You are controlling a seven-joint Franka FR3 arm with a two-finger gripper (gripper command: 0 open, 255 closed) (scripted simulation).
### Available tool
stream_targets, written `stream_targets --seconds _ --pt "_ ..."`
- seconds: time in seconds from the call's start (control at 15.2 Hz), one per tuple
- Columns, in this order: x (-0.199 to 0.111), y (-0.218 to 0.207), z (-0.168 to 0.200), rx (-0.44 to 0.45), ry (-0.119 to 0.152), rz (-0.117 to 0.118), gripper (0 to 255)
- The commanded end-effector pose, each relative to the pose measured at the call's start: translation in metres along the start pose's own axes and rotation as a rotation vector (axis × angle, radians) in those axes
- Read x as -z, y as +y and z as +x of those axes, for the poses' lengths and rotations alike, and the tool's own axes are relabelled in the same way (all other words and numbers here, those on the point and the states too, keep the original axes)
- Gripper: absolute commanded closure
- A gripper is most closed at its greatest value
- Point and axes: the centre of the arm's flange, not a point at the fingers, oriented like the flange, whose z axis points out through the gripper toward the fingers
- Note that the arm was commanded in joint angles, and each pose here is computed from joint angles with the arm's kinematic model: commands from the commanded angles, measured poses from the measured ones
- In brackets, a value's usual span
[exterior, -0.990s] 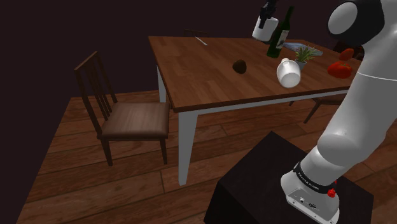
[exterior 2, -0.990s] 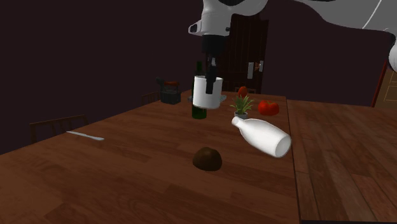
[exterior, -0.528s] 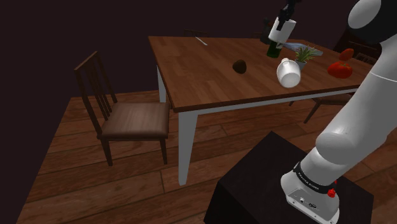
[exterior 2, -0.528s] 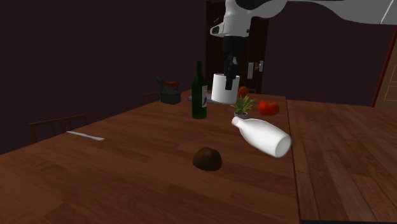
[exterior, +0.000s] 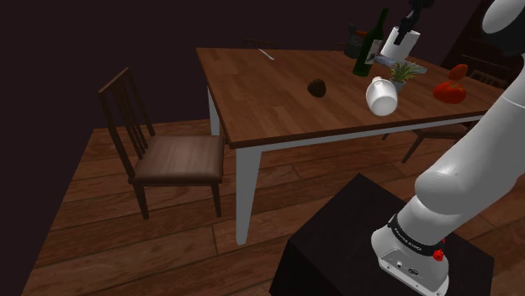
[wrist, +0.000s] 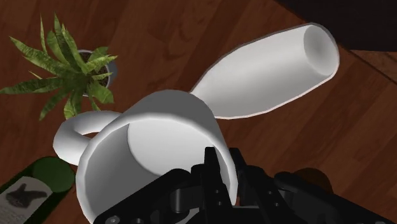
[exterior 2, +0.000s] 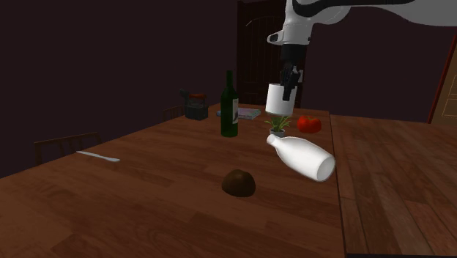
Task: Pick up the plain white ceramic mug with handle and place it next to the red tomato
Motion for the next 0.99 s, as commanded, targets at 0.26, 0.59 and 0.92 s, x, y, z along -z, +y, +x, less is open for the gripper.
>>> stream_targets --seconds 0.26,0.59,0.92 --pt "0.003 0.043 -0.064 0.002 0.001 0.0 255" --pt "0.007 0.08 -0.119 0.002 0.001 0.0 255" --pt "0.012 0.116 -0.174 0.002 0.001 0.0 255"
